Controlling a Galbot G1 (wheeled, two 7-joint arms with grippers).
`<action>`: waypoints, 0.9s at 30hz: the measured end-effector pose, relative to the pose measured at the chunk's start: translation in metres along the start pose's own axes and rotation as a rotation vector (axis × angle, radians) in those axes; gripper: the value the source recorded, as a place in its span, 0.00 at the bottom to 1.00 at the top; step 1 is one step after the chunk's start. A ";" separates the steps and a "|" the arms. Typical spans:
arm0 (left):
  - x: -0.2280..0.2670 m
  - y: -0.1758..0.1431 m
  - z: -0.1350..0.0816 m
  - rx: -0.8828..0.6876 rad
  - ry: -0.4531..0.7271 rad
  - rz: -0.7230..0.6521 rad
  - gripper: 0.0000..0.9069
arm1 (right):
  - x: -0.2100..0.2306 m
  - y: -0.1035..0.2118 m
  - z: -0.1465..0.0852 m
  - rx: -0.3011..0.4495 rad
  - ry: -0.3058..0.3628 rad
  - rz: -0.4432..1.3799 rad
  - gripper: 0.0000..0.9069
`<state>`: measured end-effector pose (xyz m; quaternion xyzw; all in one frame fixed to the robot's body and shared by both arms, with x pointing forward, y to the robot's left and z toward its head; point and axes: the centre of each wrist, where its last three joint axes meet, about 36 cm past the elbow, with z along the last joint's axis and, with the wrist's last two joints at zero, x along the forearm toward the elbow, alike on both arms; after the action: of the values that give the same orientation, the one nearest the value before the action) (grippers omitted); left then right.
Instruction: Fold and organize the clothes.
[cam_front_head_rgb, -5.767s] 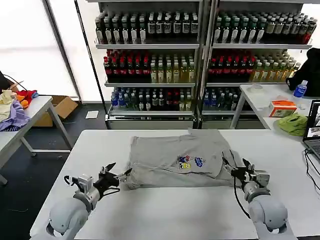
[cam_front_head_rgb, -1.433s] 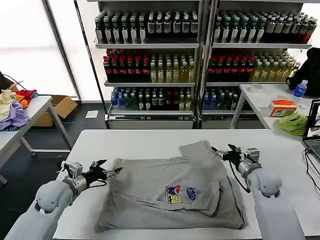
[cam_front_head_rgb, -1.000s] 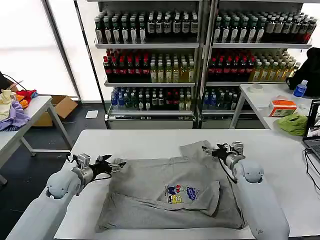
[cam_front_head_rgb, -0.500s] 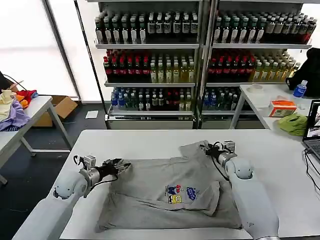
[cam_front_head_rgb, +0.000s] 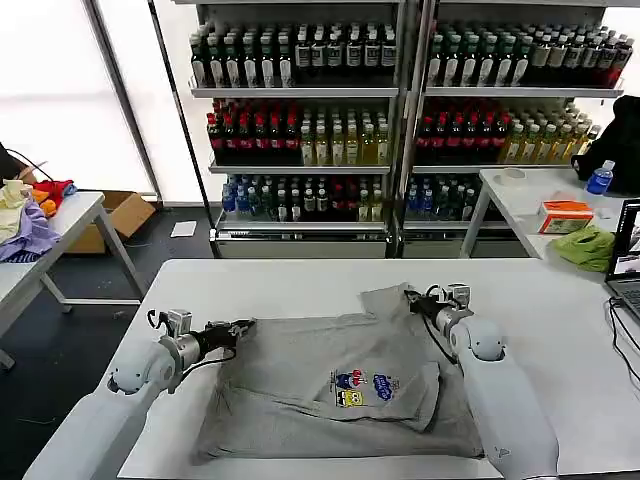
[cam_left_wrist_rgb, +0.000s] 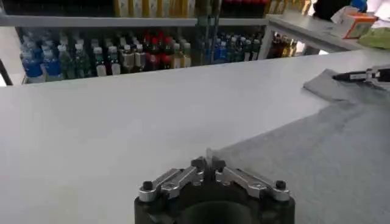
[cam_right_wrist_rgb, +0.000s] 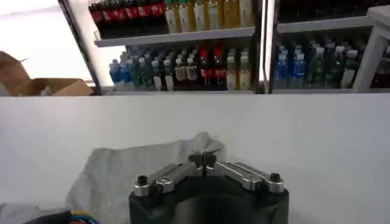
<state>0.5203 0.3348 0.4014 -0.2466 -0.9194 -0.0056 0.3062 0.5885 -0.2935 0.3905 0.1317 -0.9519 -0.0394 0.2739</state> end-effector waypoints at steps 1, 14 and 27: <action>0.000 0.000 0.000 0.003 -0.001 0.000 0.01 | 0.000 0.001 0.000 -0.001 -0.002 -0.001 0.00; 0.016 -0.017 -0.012 0.006 -0.062 0.024 0.01 | 0.032 0.001 -0.009 -0.045 -0.086 -0.007 0.00; 0.056 -0.039 -0.018 -0.049 -0.150 0.023 0.01 | 0.109 0.013 0.002 -0.069 -0.202 -0.032 0.00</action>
<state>0.4734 0.3228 0.4534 -0.2641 -0.9365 -0.0061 0.2306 0.4954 -0.3108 0.4461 0.1327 -0.9705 -0.0898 0.1800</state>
